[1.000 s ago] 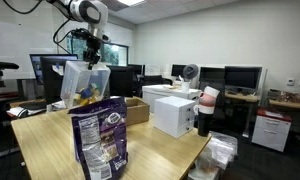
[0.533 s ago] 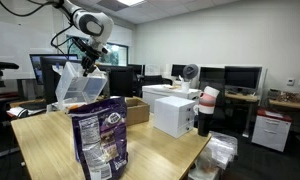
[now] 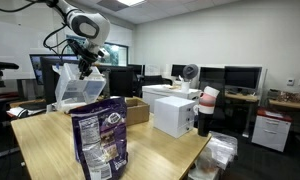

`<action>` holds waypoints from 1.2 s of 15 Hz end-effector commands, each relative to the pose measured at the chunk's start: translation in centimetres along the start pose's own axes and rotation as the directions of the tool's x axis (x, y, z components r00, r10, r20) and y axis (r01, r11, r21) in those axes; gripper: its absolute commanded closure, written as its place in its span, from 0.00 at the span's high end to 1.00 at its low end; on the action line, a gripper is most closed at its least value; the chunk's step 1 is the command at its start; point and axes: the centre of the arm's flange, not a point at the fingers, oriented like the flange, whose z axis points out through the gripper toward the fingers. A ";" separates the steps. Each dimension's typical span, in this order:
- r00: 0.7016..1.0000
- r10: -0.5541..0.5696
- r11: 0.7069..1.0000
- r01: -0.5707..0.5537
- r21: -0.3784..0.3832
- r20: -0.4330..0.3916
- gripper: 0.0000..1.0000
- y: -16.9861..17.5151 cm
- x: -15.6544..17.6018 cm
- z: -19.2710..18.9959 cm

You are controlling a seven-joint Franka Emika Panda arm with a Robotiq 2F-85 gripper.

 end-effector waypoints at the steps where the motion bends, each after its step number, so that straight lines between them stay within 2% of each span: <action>1: 0.999 -0.020 1.000 0.020 -0.001 -0.043 0.06 -0.3 -2.8 -0.7; 3: 0.997 -0.053 0.998 0.053 -0.016 -0.053 0.06 -1.9 -3.8 -1.3; 7: 0.975 -0.223 0.969 0.222 -0.108 -0.003 0.06 -9.1 -6.4 1.2; 11: 0.965 -0.262 0.956 0.260 -0.135 0.006 0.06 -10.0 -6.9 1.6; 18: 0.963 -0.270 0.953 0.268 -0.142 0.002 0.06 -10.1 -7.0 1.4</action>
